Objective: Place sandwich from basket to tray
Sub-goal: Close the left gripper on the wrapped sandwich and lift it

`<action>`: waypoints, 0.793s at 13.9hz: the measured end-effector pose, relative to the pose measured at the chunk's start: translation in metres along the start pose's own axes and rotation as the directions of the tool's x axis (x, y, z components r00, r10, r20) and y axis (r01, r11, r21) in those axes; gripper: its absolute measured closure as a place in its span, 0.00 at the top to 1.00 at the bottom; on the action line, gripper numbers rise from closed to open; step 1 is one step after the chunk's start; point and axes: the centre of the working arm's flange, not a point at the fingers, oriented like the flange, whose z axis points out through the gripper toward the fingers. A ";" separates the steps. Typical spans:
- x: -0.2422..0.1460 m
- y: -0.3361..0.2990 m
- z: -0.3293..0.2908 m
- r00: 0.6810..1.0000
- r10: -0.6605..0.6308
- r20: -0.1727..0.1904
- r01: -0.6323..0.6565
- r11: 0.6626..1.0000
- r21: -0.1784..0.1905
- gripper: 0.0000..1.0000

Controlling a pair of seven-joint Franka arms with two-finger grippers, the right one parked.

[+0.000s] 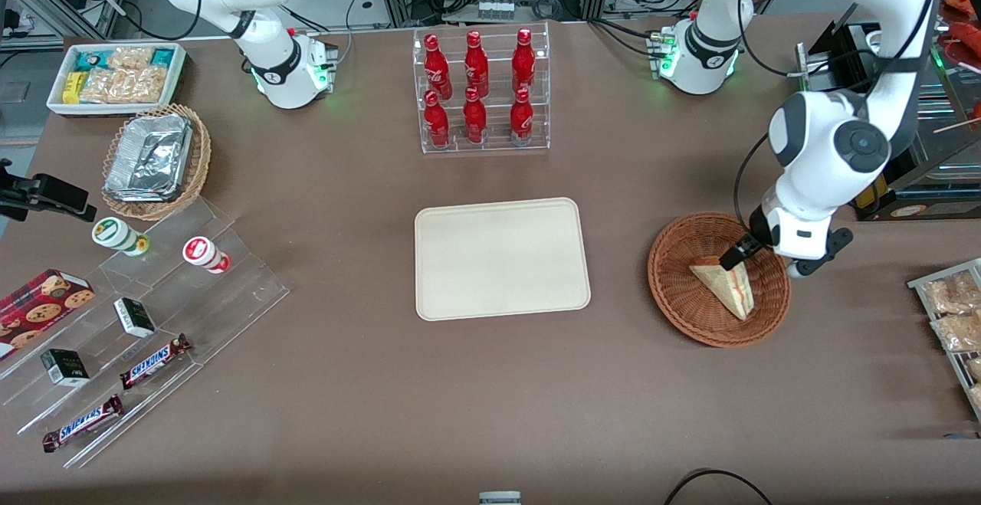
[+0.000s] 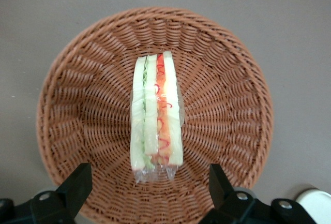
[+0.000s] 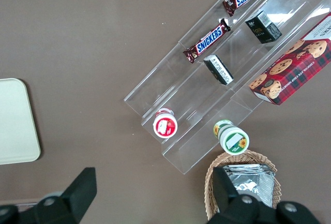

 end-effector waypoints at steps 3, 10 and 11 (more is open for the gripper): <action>-0.001 -0.002 0.042 0.999 0.033 0.013 -0.033 0.999 0.033 1.00; 0.015 0.006 0.064 1.000 0.014 -0.021 -0.014 1.000 0.003 0.55; 0.019 0.009 0.059 0.999 0.015 -0.028 -0.015 1.000 -0.002 0.46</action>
